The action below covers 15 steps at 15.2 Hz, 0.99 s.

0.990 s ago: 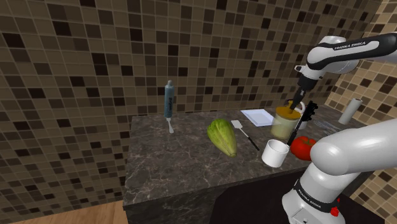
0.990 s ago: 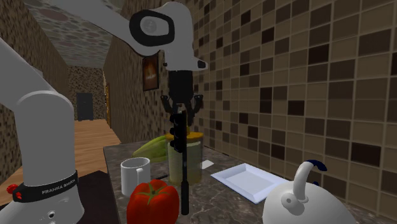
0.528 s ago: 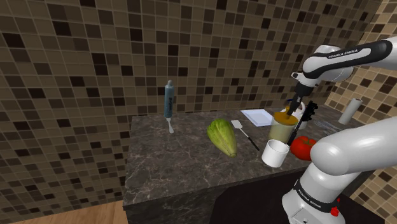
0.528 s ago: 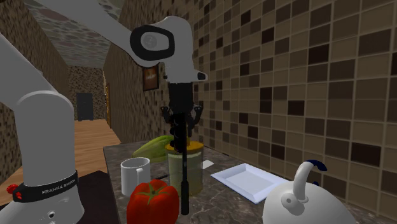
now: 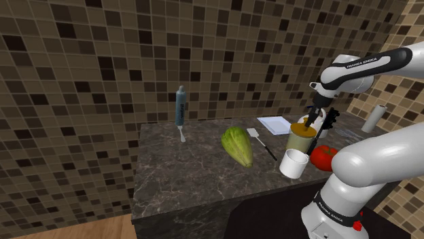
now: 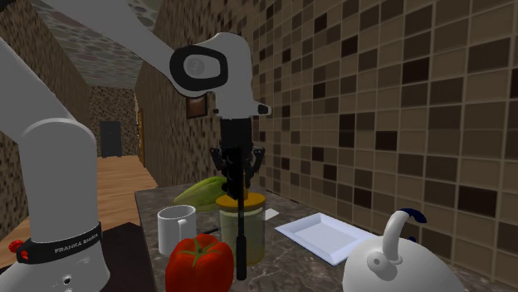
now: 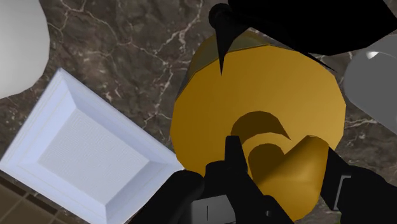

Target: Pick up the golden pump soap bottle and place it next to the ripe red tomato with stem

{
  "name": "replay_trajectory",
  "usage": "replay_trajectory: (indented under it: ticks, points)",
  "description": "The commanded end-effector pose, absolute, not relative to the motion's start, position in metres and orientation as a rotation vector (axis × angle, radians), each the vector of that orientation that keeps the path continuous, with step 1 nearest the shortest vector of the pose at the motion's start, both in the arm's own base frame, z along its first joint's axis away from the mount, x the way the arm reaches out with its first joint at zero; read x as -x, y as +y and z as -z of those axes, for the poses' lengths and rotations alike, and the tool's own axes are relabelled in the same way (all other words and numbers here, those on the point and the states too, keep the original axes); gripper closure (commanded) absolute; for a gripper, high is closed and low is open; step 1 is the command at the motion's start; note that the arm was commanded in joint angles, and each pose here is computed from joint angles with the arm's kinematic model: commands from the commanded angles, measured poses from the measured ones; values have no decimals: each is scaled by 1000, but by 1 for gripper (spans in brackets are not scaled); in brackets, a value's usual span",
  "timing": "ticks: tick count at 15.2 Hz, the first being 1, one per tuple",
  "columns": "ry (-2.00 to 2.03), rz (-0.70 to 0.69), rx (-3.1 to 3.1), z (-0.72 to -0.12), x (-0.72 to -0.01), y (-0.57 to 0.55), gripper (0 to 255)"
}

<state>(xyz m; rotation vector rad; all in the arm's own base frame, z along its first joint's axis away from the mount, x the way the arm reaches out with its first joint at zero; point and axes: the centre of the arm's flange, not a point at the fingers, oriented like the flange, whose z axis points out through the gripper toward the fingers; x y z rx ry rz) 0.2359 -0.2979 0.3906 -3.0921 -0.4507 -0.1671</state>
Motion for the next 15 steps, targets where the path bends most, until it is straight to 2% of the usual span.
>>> replay_trajectory:
  ticks: [1, 3, 4, 9, 13, 15]
  points:
    - [-451, 168, 3093, -391, -236, -298, 255]
    - [-451, 168, 3093, -391, -236, -298, 255]
    - [-451, 168, 3093, -391, -236, -298, 0]
    - [-451, 168, 3093, -391, -236, -298, 0]
    - [-451, 168, 3093, -440, -231, -299, 0]
    - [-451, 168, 3093, -440, -231, -299, 0]
